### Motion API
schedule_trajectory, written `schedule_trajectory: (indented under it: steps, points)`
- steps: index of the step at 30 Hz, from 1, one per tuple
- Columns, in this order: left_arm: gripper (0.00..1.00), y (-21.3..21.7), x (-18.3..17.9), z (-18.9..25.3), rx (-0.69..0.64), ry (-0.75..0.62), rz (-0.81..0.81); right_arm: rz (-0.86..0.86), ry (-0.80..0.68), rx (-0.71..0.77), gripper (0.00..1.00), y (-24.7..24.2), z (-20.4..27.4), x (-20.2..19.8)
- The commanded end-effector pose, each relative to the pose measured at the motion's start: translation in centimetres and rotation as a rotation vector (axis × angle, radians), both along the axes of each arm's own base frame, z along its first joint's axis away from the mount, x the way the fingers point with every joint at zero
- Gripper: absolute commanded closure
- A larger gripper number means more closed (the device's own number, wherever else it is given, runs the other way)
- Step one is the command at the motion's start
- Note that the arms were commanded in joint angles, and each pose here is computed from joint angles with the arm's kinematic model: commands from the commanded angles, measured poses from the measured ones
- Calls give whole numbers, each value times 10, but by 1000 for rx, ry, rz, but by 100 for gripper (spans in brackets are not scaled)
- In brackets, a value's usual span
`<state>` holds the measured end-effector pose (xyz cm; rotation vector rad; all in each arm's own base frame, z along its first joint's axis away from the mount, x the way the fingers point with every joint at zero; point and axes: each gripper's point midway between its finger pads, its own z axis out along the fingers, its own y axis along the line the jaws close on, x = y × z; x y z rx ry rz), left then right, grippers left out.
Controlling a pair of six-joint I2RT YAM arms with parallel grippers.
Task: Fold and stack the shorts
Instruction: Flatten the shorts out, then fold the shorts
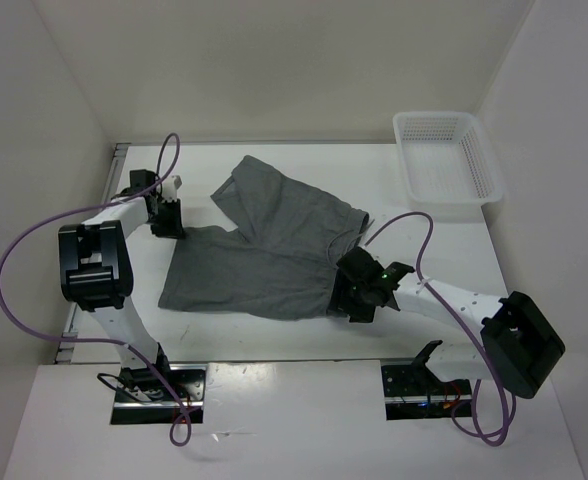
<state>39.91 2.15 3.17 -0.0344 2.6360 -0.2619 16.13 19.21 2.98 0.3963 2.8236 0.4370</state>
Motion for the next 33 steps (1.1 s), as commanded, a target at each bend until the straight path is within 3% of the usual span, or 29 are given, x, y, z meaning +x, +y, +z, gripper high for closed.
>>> schedule_trajectory:
  steps: [1,2,6,11,16,26,29,30,32,33]
  points:
    - [77,-5,9,21,-32,-64,-24,-13,-34,8,33,1,3,4]
    - [86,-5,7,20,-33,-55,-24,-13,-34,8,34,1,3,4]
    - [100,-11,5,22,-62,-30,-36,-5,-21,20,32,0,7,-2]
    - [100,-25,8,53,-132,-77,-79,-41,-73,111,21,2,27,-4]
    - [100,-27,27,93,-184,-186,-111,-3,-149,141,22,11,26,9]
    - [100,-4,55,58,-140,-176,-63,91,-155,96,25,21,8,20]
    - [100,13,58,34,-91,-131,-16,117,-153,77,40,22,1,23]
    - [100,15,61,35,-79,-141,-11,117,-154,77,53,22,1,23]
    - [100,20,62,26,-81,-129,-1,117,-152,76,69,23,-1,24]
    - [100,21,62,25,-74,-128,4,112,-167,75,83,23,2,26]
